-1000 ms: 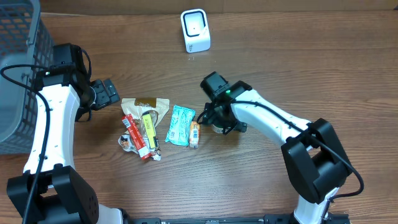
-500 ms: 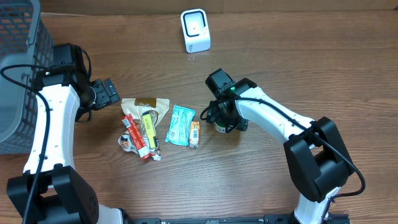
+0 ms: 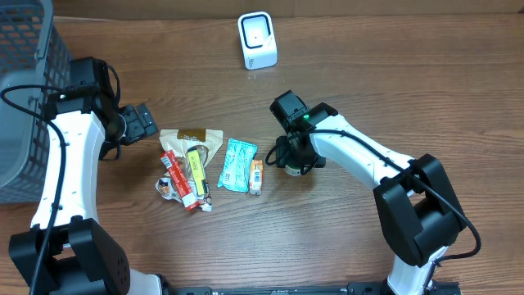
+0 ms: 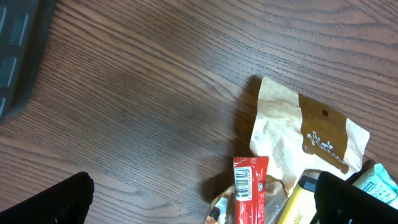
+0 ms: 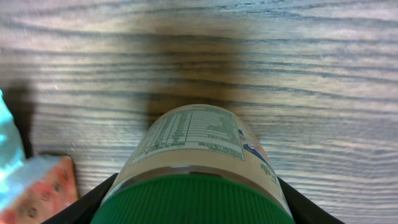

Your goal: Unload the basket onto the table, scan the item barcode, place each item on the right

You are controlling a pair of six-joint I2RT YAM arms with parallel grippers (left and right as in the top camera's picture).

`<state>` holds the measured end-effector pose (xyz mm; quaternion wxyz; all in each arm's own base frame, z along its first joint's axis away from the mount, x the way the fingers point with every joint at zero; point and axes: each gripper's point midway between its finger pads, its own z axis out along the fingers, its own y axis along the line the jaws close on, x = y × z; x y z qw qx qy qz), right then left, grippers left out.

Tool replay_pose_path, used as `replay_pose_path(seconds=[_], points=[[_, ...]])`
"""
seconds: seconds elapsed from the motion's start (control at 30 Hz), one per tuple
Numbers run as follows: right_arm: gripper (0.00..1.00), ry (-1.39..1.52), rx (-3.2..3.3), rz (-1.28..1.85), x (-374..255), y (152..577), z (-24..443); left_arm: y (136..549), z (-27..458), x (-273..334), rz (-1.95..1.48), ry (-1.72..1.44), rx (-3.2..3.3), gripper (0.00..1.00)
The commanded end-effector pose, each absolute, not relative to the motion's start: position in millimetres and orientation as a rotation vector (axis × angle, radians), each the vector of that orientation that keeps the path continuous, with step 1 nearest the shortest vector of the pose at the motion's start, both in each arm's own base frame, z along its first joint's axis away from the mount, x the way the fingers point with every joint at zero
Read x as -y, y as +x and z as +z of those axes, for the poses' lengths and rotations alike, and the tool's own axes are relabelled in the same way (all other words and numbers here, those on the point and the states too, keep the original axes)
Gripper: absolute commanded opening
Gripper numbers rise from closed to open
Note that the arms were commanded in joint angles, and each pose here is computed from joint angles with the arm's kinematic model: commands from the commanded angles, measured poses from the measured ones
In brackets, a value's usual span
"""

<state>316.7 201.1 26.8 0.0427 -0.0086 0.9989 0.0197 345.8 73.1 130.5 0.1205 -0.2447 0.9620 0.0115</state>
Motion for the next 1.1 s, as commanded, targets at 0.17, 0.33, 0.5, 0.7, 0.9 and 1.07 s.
replay_pose_path(seconds=[0.17,0.33,0.5,0.7,0.9,1.07], points=[[1.00,0.004,-3.020,0.006,-198,325,37,350,138,-73,0.029,-0.681,-2.796,1.00],[1.00,0.190,-3.026,0.054,-205,329,57,350,138,-73,0.029,-0.681,-2.796,1.00],[1.00,0.284,-3.037,0.106,-211,328,61,350,138,-73,0.029,-0.681,-2.796,1.00],[1.00,0.240,-3.028,0.109,-210,332,62,350,138,-73,0.029,-0.681,-2.796,1.00],[0.76,0.353,-3.036,0.099,-203,331,61,350,138,-73,0.030,-0.681,-2.796,1.00],[0.77,0.334,-3.045,0.090,-205,326,58,350,138,-73,0.029,-0.681,-2.796,1.00]])
